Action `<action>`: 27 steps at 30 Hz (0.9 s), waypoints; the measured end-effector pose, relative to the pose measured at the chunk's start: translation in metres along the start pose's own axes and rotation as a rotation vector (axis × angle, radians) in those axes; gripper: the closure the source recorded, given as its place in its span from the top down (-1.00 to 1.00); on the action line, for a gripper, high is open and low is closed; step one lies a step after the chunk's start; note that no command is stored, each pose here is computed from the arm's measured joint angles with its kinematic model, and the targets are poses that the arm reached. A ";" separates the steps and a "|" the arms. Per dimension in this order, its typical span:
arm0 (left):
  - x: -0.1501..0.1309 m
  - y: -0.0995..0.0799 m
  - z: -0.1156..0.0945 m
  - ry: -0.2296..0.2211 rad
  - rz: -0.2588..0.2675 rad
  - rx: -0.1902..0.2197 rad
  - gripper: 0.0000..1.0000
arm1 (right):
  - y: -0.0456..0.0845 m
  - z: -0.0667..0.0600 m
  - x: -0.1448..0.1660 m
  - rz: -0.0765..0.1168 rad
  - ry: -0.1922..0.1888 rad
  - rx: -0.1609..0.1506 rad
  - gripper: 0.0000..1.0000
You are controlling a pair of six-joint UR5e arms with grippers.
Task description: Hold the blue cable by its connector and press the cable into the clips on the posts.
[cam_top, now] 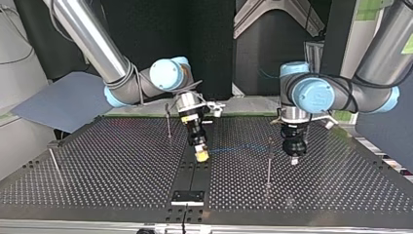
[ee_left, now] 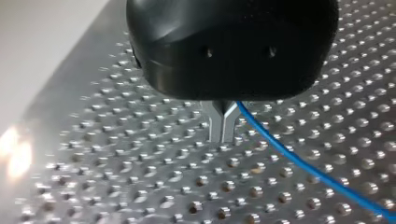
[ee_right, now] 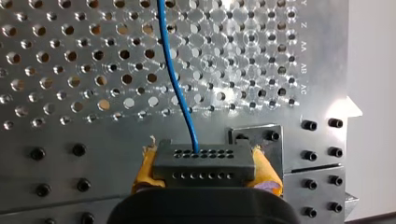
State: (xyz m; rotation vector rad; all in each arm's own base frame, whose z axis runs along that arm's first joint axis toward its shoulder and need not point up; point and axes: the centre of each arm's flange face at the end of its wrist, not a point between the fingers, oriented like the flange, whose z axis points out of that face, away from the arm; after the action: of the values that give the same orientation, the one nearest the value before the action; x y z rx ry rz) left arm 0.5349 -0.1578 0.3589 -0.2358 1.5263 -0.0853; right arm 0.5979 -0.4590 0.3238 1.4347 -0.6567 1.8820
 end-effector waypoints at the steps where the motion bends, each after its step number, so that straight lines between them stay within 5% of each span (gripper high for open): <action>1: 0.001 0.000 0.001 0.005 0.001 0.001 -1.00 | 0.001 0.000 0.000 0.000 0.000 -0.002 -1.00; 9: 0.002 0.000 0.004 0.003 -0.002 0.007 -1.00 | 0.005 0.001 0.000 -0.002 -0.001 -0.005 -1.00; 10: 0.002 0.000 0.004 0.003 -0.002 0.006 -0.36 | 0.005 0.001 0.000 -0.002 -0.001 -0.005 -1.00; 11: 0.002 0.000 0.004 0.005 -0.001 0.003 -0.02 | 0.005 0.001 0.000 -0.002 -0.001 -0.005 -1.00; 12: 0.003 0.000 0.003 0.007 0.000 -0.003 -0.02 | 0.005 0.001 0.000 -0.002 -0.001 -0.005 -1.00; 13: 0.003 0.000 0.002 0.010 0.003 -0.008 0.37 | 0.005 0.001 0.000 -0.002 -0.002 -0.004 -1.00; 14: 0.003 0.001 0.002 0.014 0.008 -0.014 0.50 | 0.005 0.001 0.000 -0.002 -0.002 -0.005 -1.00; 18: 0.006 0.002 -0.002 0.039 0.044 -0.043 0.57 | 0.005 0.001 -0.001 -0.002 -0.003 -0.005 -1.00; 22: 0.008 0.004 -0.005 0.060 0.078 -0.064 1.00 | 0.005 0.001 -0.001 -0.001 -0.004 -0.004 -1.00; 27: 0.009 0.007 -0.010 0.087 0.127 -0.101 1.00 | 0.005 0.001 -0.001 0.000 -0.004 -0.005 -1.00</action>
State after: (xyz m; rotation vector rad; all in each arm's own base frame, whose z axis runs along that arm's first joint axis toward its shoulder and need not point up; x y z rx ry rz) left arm 0.5247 -0.1539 0.3481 -0.2173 1.6307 0.0828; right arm 0.5947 -0.4629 0.3235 1.4359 -0.6627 1.8768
